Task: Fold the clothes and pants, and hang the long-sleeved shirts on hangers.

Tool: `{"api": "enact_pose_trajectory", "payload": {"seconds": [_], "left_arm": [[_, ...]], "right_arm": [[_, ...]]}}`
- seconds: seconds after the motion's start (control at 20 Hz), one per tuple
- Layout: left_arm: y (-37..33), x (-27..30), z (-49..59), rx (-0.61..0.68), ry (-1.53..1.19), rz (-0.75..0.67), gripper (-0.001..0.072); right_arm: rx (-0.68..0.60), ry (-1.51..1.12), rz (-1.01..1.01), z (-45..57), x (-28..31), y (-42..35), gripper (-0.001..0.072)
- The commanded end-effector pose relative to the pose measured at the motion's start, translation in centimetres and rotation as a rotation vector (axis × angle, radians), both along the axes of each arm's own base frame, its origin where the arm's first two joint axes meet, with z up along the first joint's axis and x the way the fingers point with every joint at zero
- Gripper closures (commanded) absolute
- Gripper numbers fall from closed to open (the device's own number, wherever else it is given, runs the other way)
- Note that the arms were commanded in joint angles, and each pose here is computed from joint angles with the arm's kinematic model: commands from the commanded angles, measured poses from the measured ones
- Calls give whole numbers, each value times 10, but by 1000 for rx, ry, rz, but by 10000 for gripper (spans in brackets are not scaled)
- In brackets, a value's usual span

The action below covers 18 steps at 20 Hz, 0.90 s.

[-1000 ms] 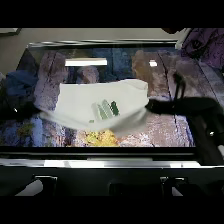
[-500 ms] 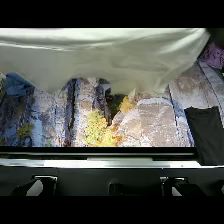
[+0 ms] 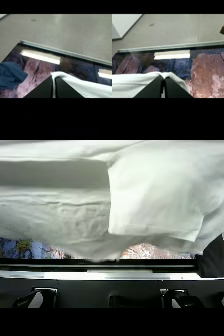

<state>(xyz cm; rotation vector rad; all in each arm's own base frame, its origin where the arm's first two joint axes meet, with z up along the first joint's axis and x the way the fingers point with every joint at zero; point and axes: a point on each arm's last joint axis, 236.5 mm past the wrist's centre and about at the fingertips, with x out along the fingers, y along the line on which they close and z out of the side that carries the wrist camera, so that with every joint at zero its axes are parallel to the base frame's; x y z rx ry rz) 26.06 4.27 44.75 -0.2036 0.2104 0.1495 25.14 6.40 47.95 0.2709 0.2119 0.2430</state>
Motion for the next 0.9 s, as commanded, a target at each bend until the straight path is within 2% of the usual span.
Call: {"api": "enact_pose_trajectory", "payload": {"seconds": [0.0, 0.2, 0.45, 0.65, 0.85], "left_arm": [[3, 48, -71, -77, 208, -75, 693], [19, 138, -216, -186, 495, -114, 694], [8, 239, -376, -256, 657, -133, 694], [-16, 288, -451, -258, 650, -141, 693], [-41, 297, -494, -303, 692, -162, 691]], "right_arm": [[11, 206, -25, -55, 71, 0, 681], [-2, 528, -13, -179, 186, 11, 681], [7, 833, -15, -357, 285, 21, 681], [96, 917, -73, -461, 332, 26, 680], [191, 981, -96, -518, 344, 36, 676]]}}
